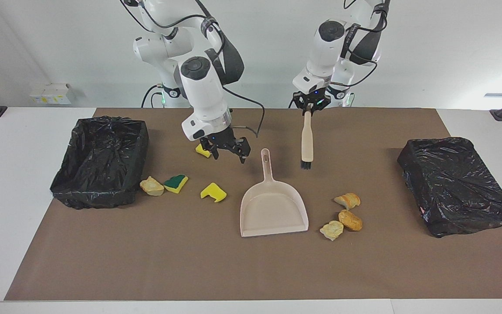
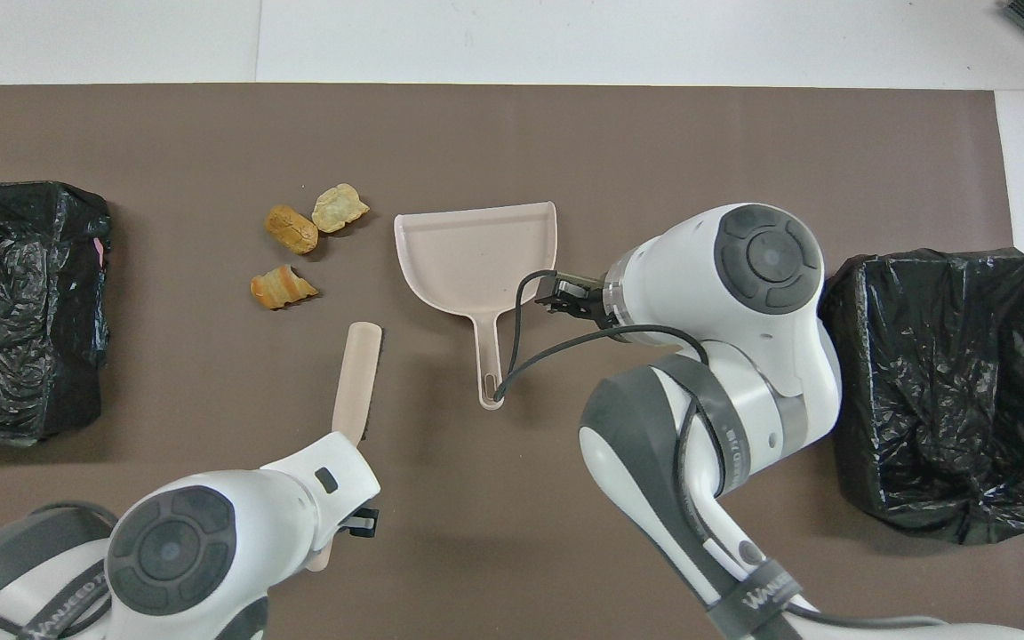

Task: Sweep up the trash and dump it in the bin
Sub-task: 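Grasp the pink brush with the left gripper and lift it, then slide the dustpan toward the bread crusts with the right gripper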

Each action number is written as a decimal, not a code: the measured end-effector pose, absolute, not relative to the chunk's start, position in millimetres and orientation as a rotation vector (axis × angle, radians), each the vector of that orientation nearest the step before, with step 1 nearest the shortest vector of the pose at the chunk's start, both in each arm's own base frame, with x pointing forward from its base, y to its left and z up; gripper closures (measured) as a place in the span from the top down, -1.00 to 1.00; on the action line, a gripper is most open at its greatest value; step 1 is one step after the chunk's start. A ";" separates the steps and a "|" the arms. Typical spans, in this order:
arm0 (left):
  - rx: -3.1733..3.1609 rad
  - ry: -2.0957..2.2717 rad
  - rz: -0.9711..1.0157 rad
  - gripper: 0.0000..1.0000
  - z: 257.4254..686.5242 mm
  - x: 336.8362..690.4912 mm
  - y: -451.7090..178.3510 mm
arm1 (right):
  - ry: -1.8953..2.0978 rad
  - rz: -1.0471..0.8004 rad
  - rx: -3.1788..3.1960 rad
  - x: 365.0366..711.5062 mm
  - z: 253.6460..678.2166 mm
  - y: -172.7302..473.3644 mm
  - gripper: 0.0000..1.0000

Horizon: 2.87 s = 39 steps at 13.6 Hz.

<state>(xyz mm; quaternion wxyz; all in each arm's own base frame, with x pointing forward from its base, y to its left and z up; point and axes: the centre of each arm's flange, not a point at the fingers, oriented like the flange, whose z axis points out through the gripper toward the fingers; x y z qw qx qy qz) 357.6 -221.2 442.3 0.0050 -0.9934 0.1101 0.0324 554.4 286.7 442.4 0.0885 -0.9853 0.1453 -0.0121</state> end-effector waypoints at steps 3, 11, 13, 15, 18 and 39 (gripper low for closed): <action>-3.116 0.388 0.089 -0.45 434.3 401.5 -145.0 | 0.429 0.007 -2.973 529.6 419.8 336.6 1.00; -3.118 0.463 0.031 -0.45 412.9 459.7 -43.3 | 0.415 -0.013 -3.109 499.6 344.7 400.0 1.00; -3.118 0.466 0.038 -0.45 408.1 462.9 -41.5 | 0.421 -0.055 -3.085 506.7 351.3 399.5 0.91; -3.116 0.470 0.038 -0.45 408.1 464.0 -43.0 | 0.417 -0.068 -3.081 508.2 354.1 400.3 0.81; -3.116 0.471 0.034 -0.45 409.1 464.6 -43.5 | 0.417 -0.074 -3.079 510.0 355.5 400.8 0.41; -3.113 0.473 -0.016 -0.45 420.5 512.2 -31.1 | -0.630 -0.045 -2.946 577.4 426.2 264.9 -0.34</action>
